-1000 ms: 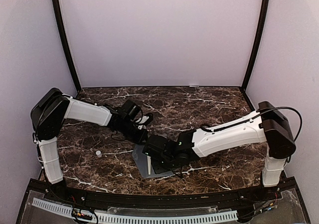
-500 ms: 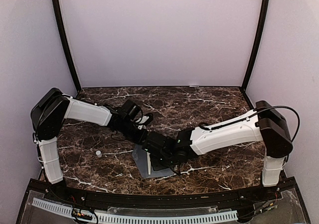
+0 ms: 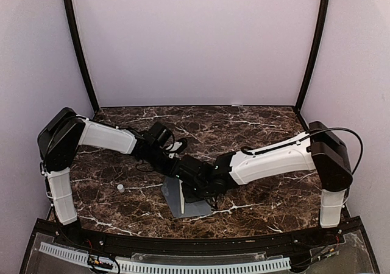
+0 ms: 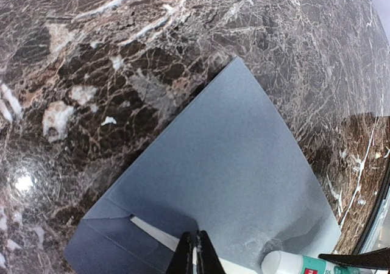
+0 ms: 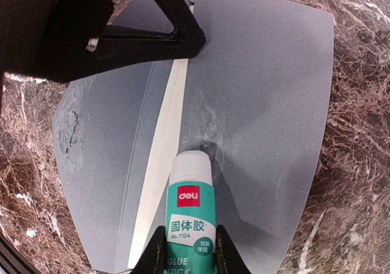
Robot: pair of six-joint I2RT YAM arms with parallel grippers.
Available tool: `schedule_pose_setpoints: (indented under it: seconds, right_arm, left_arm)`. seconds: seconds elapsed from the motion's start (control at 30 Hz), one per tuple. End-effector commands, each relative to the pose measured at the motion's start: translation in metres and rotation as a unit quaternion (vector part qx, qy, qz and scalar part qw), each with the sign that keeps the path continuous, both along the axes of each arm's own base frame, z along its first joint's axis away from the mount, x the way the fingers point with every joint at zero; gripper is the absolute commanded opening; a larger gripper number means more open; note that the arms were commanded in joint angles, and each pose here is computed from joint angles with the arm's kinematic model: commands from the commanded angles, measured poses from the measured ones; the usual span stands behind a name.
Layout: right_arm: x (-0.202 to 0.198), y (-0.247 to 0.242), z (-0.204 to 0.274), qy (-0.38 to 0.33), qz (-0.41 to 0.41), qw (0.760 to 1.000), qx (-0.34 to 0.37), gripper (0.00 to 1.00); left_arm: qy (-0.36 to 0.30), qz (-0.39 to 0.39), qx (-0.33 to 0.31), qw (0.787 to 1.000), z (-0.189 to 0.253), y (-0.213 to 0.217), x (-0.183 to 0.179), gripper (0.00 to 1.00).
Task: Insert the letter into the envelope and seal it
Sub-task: Paint the envelope at the center of the board.
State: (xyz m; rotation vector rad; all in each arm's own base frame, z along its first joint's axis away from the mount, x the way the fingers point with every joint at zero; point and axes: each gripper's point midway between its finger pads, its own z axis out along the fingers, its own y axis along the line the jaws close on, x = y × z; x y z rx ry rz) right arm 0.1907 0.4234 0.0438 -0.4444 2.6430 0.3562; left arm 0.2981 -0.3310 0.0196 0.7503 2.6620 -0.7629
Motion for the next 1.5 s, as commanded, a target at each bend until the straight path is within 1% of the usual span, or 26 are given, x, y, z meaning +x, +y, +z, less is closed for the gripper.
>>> schedule_pose_setpoints:
  seconds: [0.0, 0.57, 0.93, 1.23, 1.47]
  right_arm:
    - [0.013, -0.010, -0.019, 0.005, -0.009, 1.000, -0.030, 0.00]
    - [0.040, -0.009, -0.025, 0.001, -0.021, 0.999, -0.028, 0.00]
    - [0.051, -0.005, -0.018, -0.006, -0.026, 1.000, -0.017, 0.00]
    - [0.053, 0.001, -0.004, -0.013, -0.023, 1.000, 0.001, 0.00]
    - [0.049, 0.009, 0.021, -0.020, -0.002, 0.999, 0.049, 0.00]
  left_arm:
    - [0.063, 0.004, 0.072, 0.995, -0.041, 0.027, -0.027, 0.05]
    - [0.070, 0.002, 0.067, 0.995, -0.042, 0.025, -0.030, 0.05]
    - [0.075, 0.002, 0.067, 0.995, -0.044, 0.025, -0.031, 0.05]
    - [0.073, 0.003, 0.068, 0.995, -0.044, 0.026, -0.030, 0.05]
    - [0.055, 0.008, 0.065, 0.996, -0.035, 0.025, -0.025, 0.05]
